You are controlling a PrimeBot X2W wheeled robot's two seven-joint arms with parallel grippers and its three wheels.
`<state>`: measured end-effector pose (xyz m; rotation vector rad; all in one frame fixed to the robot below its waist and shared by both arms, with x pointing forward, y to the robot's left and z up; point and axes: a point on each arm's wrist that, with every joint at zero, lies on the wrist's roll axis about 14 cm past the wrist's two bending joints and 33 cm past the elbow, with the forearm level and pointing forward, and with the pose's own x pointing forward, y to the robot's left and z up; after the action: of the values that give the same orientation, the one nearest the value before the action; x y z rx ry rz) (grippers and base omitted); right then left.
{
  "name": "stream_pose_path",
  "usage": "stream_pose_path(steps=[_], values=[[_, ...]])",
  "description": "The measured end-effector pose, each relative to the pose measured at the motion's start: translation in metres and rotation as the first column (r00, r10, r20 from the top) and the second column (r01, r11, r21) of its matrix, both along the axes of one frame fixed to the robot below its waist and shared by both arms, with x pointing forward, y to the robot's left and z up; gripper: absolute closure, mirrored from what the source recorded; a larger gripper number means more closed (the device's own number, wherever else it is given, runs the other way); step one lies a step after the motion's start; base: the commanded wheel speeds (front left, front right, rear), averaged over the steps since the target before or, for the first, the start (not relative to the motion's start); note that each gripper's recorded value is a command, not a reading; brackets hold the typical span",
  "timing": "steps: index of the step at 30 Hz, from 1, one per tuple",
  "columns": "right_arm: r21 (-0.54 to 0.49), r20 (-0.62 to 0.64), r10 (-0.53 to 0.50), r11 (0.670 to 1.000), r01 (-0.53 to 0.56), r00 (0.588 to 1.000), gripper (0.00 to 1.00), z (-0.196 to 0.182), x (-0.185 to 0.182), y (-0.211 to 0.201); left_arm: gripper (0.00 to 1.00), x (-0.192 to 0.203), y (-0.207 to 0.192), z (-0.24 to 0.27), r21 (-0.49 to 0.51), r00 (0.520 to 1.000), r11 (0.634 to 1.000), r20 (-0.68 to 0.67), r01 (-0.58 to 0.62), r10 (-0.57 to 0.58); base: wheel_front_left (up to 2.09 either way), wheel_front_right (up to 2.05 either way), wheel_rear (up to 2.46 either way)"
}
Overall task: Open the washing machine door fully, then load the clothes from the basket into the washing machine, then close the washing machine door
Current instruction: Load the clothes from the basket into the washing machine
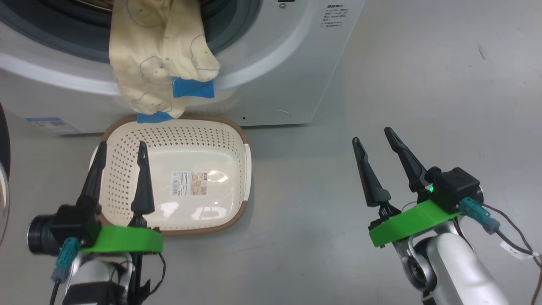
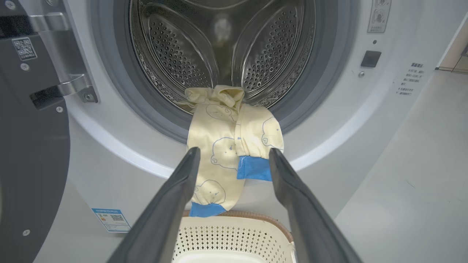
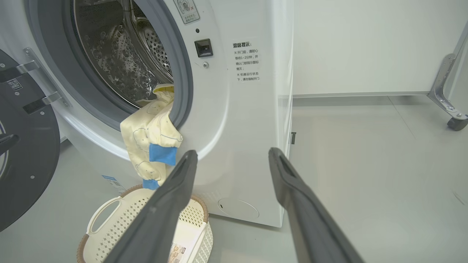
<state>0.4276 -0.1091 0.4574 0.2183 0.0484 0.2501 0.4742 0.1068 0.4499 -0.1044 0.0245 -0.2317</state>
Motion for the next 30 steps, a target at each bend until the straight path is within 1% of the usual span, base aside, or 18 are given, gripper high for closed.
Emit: stream_pose_path(steps=[4, 7, 12, 18, 30], values=[[-0.011, 0.001, -0.014, 1.0, 0.014, 1.0, 0.0, 0.001, -0.004, -0.005, 0.0, -0.016, 0.007, -0.012, 0.0, 0.999, 1.0, -0.042, -0.01, 0.01, 0.0, 0.0, 0.0], [-0.014, 0.0, -0.027, 1.0, 0.027, 1.0, 0.0, 0.002, -0.008, -0.01, 0.0, -0.031, 0.018, -0.023, 0.004, 0.996, 0.999, -0.083, -0.043, 0.043, 0.0, 0.0, 0.0], [-0.017, -0.013, -0.052, 0.999, 0.052, 0.999, 0.0, -0.001, -0.015, -0.017, 0.0, -0.048, 0.032, -0.028, -0.003, 0.989, 0.996, -0.114, -0.094, 0.093, 0.0, 0.0, 0.0], [-0.02, -0.019, -0.077, 0.997, 0.077, 0.997, 0.0, -0.001, -0.022, -0.025, 0.0, -0.057, 0.046, -0.027, -0.004, 0.982, 0.989, -0.121, -0.145, 0.143, 0.0, 0.0, 0.0], [-0.023, -0.018, -0.093, 0.995, 0.093, 0.995, 0.0, 0.0, -0.027, -0.03, 0.0, -0.058, 0.044, -0.029, -0.022, 0.981, 0.989, -0.131, -0.148, 0.144, 0.0, 0.0, 0.0]])
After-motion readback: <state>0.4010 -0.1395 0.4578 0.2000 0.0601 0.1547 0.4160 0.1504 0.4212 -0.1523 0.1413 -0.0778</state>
